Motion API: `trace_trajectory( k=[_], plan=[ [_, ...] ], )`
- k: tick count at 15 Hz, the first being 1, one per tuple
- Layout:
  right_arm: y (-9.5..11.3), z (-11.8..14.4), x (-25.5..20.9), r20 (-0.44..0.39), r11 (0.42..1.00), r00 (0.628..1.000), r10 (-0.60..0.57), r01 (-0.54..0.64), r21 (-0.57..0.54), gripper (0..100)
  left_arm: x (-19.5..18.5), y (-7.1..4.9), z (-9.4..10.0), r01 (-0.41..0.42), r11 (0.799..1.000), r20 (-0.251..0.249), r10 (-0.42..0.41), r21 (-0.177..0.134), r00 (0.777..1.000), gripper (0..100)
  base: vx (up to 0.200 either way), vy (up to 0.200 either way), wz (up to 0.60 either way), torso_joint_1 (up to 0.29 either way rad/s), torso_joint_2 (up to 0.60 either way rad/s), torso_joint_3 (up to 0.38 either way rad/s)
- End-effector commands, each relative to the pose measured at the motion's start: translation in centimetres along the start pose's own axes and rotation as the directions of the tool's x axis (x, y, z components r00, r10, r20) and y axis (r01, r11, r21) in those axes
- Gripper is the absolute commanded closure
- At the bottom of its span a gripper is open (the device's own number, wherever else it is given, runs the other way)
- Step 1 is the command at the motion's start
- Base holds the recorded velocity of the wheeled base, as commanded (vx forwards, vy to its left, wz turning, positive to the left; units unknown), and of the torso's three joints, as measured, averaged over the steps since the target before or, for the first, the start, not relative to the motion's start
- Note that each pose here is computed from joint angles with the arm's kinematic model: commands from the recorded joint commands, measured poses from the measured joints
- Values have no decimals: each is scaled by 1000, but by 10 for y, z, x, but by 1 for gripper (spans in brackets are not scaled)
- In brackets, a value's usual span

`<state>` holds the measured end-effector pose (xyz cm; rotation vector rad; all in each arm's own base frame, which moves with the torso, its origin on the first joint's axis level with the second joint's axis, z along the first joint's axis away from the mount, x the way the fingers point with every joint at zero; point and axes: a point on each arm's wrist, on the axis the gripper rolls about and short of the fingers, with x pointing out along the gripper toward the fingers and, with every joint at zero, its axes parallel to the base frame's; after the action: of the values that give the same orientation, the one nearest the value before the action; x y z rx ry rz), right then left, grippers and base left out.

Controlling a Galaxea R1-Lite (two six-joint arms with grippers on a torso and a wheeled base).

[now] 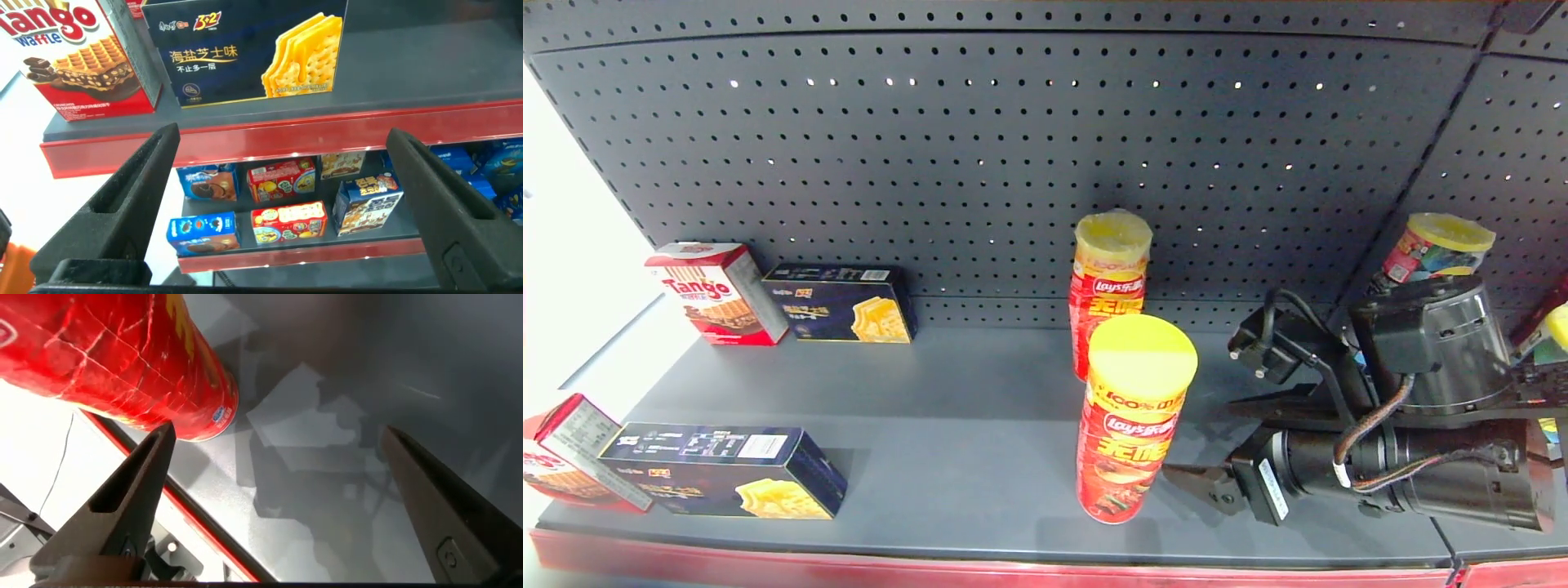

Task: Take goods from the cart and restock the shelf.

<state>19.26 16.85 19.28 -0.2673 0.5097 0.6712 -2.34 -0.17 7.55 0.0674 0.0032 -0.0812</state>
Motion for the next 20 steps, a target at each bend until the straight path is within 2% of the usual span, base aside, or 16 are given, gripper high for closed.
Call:
trace_trajectory(
  k=[1, 20],
  plan=[
    [2, 1, 0, 3, 1000, 1000, 7, -7, -5, 0, 0, 0, 0, 0, 1000, -2, 0, 0, 1000, 0, 0, 0, 0, 0, 0, 0],
    [-1, -3, 4, -15, 1000, 1000, -5, 5, 2, 0, 0, 0, 0, 2, 1000, -3, -2, 0, 1000, 0, 0, 0, 0, 0, 0, 0]
  ],
)
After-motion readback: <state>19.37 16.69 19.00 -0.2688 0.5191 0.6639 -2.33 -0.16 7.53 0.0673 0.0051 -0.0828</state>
